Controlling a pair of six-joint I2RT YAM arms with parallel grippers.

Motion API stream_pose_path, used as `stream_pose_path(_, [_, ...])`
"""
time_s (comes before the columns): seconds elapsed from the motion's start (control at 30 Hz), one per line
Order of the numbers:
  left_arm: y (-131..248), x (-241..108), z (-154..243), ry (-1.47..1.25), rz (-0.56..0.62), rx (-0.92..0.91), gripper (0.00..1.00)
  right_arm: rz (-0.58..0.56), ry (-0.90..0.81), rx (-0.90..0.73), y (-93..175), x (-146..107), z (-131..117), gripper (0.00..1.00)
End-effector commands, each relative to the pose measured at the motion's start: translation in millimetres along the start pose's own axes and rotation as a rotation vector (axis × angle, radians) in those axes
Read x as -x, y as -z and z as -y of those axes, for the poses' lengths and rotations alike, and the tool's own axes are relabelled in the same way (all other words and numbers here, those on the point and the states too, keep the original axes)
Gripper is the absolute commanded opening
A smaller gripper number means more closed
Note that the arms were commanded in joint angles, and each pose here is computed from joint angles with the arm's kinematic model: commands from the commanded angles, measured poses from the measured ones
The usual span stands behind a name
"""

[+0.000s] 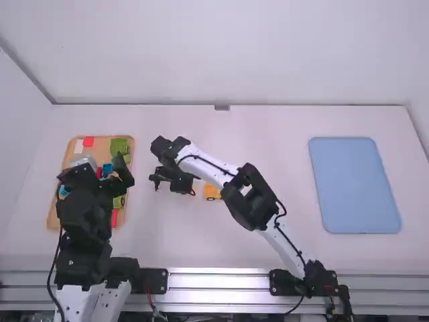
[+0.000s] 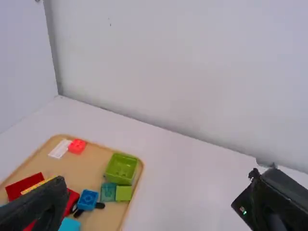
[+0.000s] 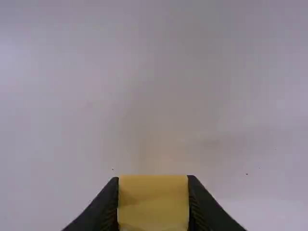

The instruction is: Assemble lego blocks to make yellow taxi

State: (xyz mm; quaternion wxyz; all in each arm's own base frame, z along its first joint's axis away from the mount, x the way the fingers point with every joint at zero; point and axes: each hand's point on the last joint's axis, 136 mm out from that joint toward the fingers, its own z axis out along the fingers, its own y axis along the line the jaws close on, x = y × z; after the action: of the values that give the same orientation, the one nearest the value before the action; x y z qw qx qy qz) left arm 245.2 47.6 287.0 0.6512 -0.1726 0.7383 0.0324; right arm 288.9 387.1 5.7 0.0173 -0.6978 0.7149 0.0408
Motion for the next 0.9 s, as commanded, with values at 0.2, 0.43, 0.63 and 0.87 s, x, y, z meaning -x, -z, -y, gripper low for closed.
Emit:
stream_pose_path(0.2, [0,-1,-1,0.006,0.004,0.009,0.99,0.001,0.022,-0.008,-1,7,-1,0.98])
stream_pose_path(0.43, [1,3,-21,0.010,0.027,0.121,0.99,0.089,-0.128,-0.066,39,11,29,0.98])
stream_pose_path(0.63, [2,-16,-35,0.140,-0.023,0.195,0.99,0.232,-0.241,-0.125,112,-6,64,0.98])
stream_pose_path(0.87, [-17,-29,42,-0.165,-0.108,-0.231,0.99,0.446,-0.378,-0.293,157,-33,87,0.98])
